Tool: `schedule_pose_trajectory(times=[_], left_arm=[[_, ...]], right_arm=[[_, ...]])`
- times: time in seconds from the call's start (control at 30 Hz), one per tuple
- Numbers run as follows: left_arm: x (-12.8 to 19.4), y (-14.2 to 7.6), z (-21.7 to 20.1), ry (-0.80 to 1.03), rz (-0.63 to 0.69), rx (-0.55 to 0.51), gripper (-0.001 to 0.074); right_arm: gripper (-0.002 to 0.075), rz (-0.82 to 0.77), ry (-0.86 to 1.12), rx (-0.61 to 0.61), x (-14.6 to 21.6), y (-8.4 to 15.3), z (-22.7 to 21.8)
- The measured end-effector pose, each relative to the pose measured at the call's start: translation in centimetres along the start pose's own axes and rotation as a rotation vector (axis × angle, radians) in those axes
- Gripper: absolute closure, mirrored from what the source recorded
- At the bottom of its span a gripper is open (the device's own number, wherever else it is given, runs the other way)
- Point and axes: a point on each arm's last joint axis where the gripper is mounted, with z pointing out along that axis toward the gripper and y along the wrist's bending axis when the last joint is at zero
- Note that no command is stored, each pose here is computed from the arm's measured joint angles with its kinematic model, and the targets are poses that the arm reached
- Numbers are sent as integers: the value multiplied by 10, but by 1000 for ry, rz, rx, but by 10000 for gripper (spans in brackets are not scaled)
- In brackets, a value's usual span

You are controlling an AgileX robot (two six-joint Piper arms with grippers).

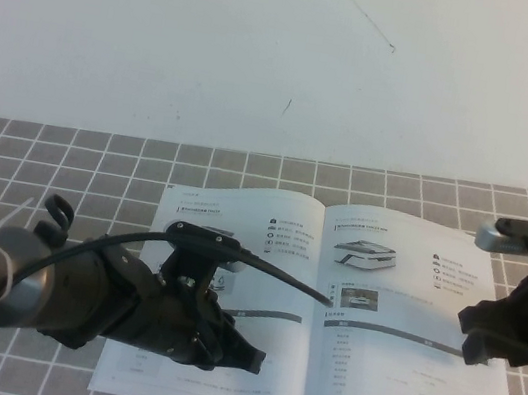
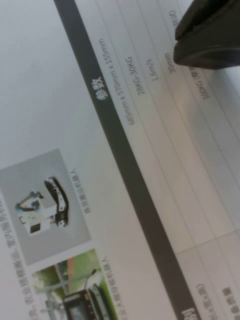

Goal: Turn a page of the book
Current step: Open the closed book

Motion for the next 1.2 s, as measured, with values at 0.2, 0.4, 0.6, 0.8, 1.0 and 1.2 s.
schedule_pose_trajectory(times=[0.2,0.4,0.6,0.8,1.0,1.2], left_arm=[[0,0,0,0,-13,1,738],[0,0,0,-1,-27,4,738],[0,0,0,-1,-28,4,738],[0,-1,0,1,-29,7,738],[1,0,1,4,-30,6,738],[2,1,5,15,-32,4,738]], right_arm=[[292,29,64,-14,3,-2,20],[291,44,72,-33,2,-1,23],[289,50,40,-95,0,6,12],[289,25,-18,-153,-5,14,-3],[289,-25,17,-93,-3,8,-3],[289,-23,18,-25,-3,2,-3]])
